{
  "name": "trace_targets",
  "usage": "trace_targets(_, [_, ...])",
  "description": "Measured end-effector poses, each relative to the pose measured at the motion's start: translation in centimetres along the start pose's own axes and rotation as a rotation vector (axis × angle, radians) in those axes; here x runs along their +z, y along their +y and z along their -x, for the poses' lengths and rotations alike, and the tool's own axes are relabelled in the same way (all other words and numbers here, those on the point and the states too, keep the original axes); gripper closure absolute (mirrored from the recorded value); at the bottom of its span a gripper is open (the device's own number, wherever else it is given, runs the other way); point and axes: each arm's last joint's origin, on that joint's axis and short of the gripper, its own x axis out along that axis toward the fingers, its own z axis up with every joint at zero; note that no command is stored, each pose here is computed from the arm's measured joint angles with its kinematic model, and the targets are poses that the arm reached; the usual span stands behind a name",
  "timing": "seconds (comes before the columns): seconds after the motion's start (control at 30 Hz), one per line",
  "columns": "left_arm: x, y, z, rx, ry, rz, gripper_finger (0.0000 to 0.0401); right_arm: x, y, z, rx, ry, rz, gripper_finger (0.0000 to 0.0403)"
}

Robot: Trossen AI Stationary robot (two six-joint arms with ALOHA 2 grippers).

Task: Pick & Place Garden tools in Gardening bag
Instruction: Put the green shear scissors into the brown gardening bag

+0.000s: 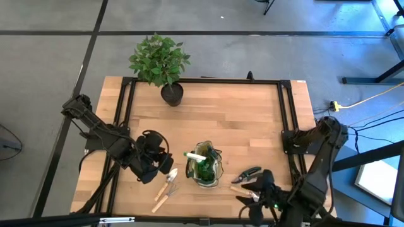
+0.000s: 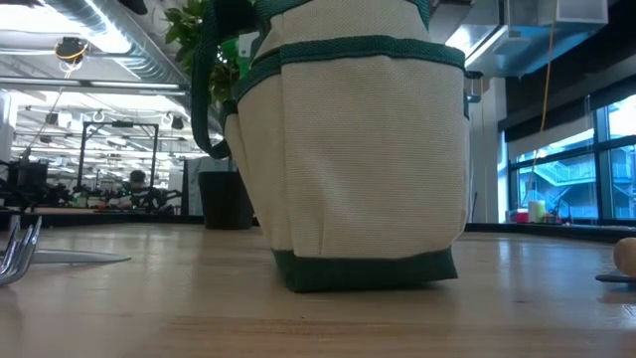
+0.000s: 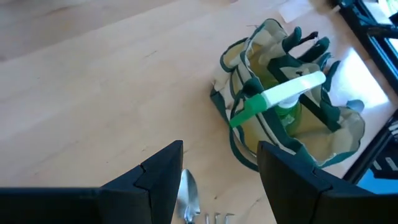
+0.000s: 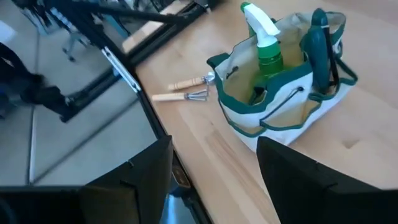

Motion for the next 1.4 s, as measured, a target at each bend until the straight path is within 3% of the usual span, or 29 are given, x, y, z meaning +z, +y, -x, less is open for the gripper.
trace_targets(0.17, [0.6,0.2,-0.4,0.030,-0.020,0.011,0.0201,-0.8,-2.0,-0.7,0.086,-0.065,-0.102,0.0167])
trace_targets(0.67, [3.1,0.6,-1.7,0.118,-0.166,-0.196,0.0201,-1.2,-11.4,-1.0,0.302,-0.110,-0.360,0.0167])
trace_targets(0.87, [5.8,0.7,-3.4,0.156,-0.174,-0.199,0.0201,-1.6,-14.7,-1.3,0.452,-0.138,-0.565,0.0167])
trace_targets(0.97, [7.0,0.6,-4.1,0.132,-0.140,-0.196,0.0201,-2.3,-16.4,-2.2,0.488,-0.120,-0.744,0.0167])
trace_targets(1.07, [7.7,0.6,-4.6,0.108,-0.090,-0.202,0.0201,-2.5,-17.3,-2.9,0.480,-0.143,-0.869,0.0167])
trace_targets(1.4, [9.5,1.0,-5.6,0.084,-0.004,-0.331,0.0201,0.1,-17.4,-3.7,0.480,-0.366,-1.088,0.0167])
